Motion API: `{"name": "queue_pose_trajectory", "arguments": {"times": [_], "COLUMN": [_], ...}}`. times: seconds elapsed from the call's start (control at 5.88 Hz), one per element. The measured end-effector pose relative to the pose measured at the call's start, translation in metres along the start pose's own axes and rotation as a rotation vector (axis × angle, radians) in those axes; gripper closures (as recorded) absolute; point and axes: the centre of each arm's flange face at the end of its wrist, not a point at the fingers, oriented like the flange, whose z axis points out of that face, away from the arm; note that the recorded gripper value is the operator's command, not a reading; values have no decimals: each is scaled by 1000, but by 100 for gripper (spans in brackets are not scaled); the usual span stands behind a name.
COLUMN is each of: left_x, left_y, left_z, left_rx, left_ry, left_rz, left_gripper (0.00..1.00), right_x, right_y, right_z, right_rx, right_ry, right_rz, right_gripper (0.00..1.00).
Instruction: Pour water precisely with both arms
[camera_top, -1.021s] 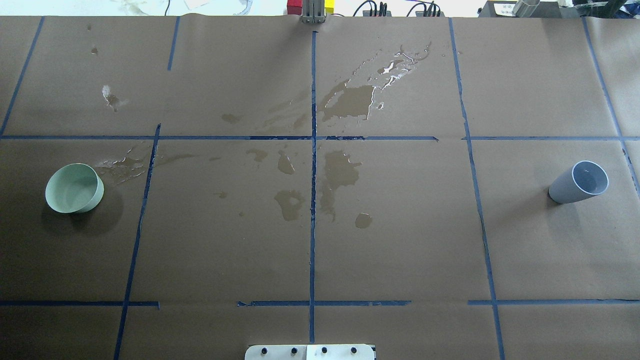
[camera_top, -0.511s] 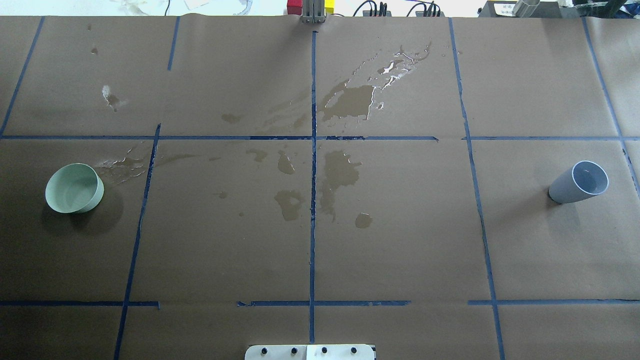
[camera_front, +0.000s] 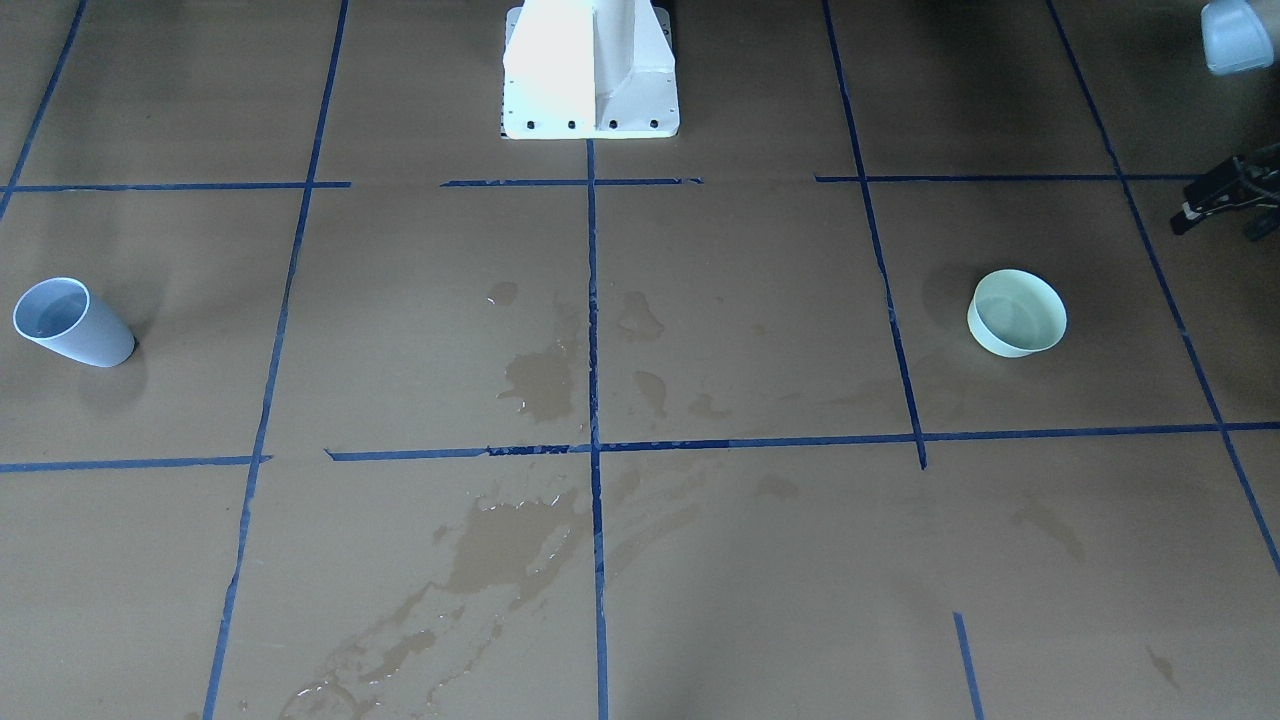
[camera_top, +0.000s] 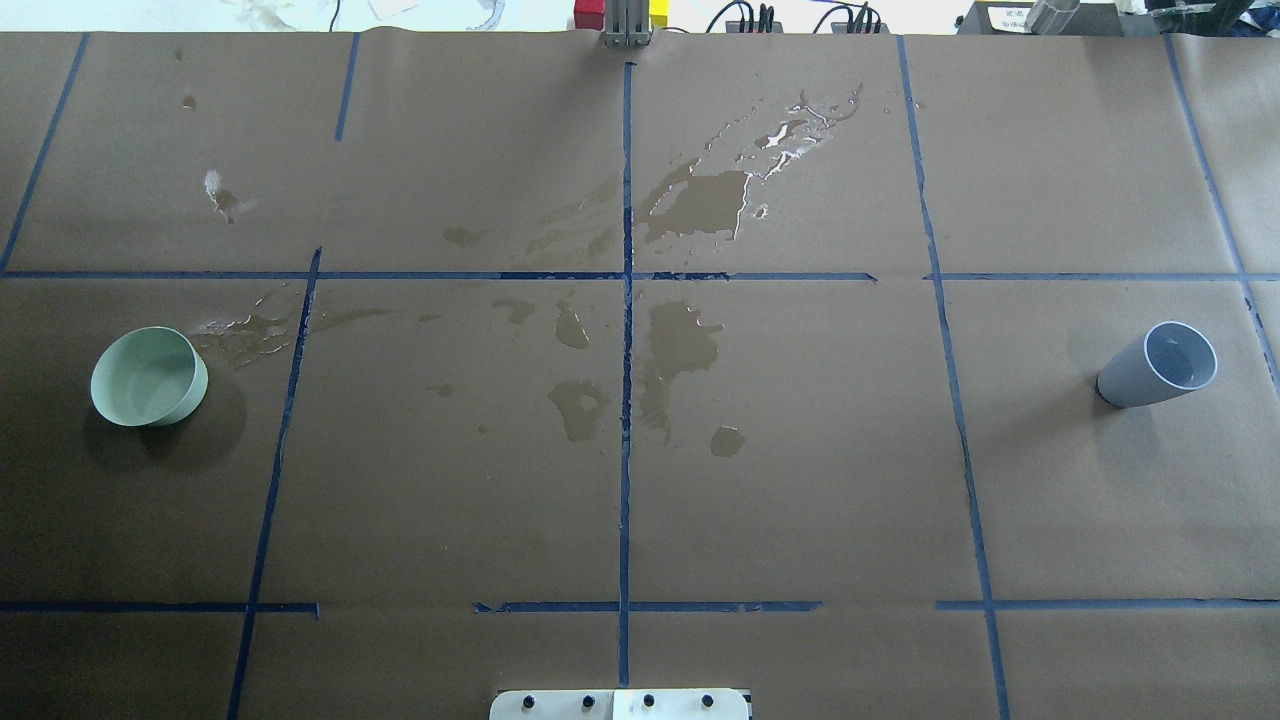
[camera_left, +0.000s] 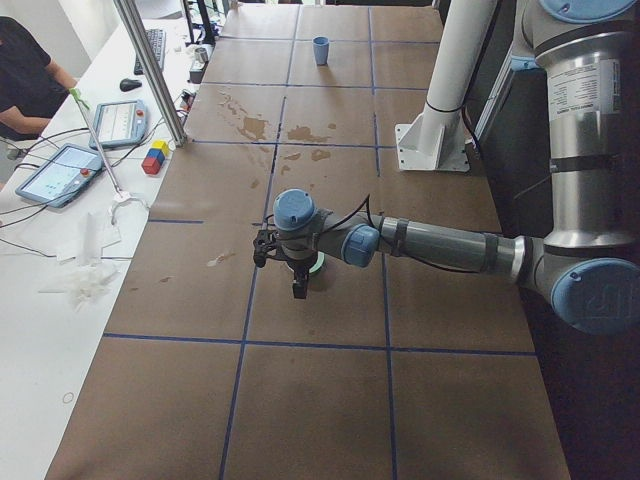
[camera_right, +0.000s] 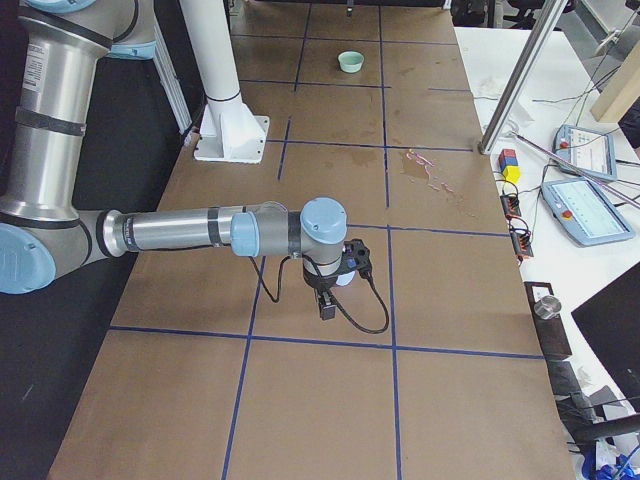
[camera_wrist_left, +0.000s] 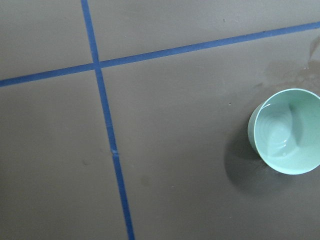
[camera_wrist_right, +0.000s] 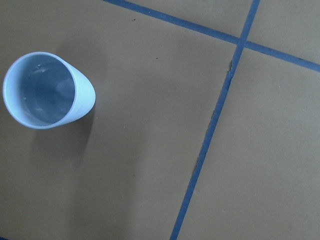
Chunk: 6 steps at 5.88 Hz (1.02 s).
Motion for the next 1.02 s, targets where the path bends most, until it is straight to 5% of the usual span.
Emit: {"name": "queue_pose_trajectory", "arguments": {"times": [0.85, 1.02], "left_x": [60, 65], "left_y": [-10, -15], "left_z": [106, 114], "left_rx": [-22, -30], "left_ry": [-53, -55], "left_rz": [-55, -55], "left_gripper": [0, 8], "right_x": [9, 10], "right_y": [-9, -8], "right_z": [8, 9], "right_rx": [2, -1], "right_ry": [0, -2], "right_rz": [-2, 1], "right_gripper": [0, 0]}}
